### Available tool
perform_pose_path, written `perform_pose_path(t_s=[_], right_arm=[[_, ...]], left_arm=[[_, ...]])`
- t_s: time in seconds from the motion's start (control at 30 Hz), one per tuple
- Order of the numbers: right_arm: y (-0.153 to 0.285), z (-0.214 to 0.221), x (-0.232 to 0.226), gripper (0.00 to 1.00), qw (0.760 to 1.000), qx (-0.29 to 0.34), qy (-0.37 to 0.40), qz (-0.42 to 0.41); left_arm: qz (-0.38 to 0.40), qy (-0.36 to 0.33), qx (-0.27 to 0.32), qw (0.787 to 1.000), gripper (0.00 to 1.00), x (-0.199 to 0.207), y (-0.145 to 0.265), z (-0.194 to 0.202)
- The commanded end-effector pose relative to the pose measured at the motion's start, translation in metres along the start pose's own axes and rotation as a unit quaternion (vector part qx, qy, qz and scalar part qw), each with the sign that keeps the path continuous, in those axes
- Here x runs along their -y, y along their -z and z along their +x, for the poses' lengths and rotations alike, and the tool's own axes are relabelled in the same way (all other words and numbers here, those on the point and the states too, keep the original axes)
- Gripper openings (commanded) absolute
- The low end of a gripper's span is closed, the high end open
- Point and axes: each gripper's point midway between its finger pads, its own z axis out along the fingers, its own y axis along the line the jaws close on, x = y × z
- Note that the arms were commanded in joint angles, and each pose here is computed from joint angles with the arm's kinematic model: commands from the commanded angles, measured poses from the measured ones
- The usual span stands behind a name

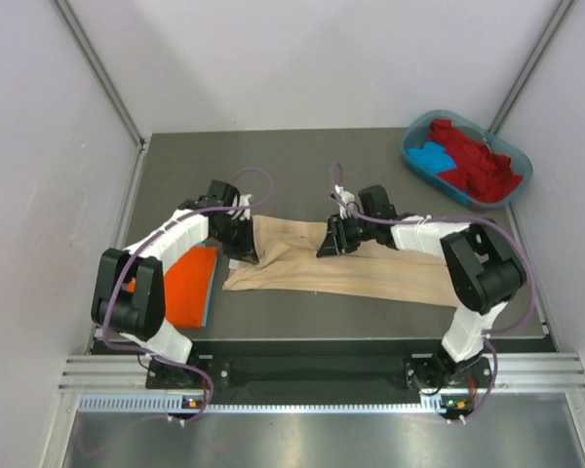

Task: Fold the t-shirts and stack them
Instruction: Fold the tshirt

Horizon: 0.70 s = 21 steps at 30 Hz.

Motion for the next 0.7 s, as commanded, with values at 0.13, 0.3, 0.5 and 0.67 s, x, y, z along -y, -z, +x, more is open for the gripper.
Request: perform_pose_path(t_s=[0.13,0.3,0.5,0.67], right_arm=[[0.03,-0.022,-0.036,0.42,0.997,0.037,0.073,-0.003],[0.033,-0.034,-0.036,0.43,0.997,0.044,0.055,0.04],[0.023,-0.007,0.007,0.34,0.951,0.033,-0.188,0.243],[-0.002,-0.007,-0.023,0.35,0.937,0.091,-0.25,0.229]], left_arm=[[-0.123,-0.015,-0.013,0.992,0.13,-0.021,0.029,0.023],[-0.168,-0.014,0.026,0.985,0.19,-0.022,0.045,0.007],[-0.157,0.011,0.096,0.983,0.24,-0.012,0.053,-0.018],[-0.132,0.047,0.117,0.983,0.28,-0.009,0.051,-0.042]])
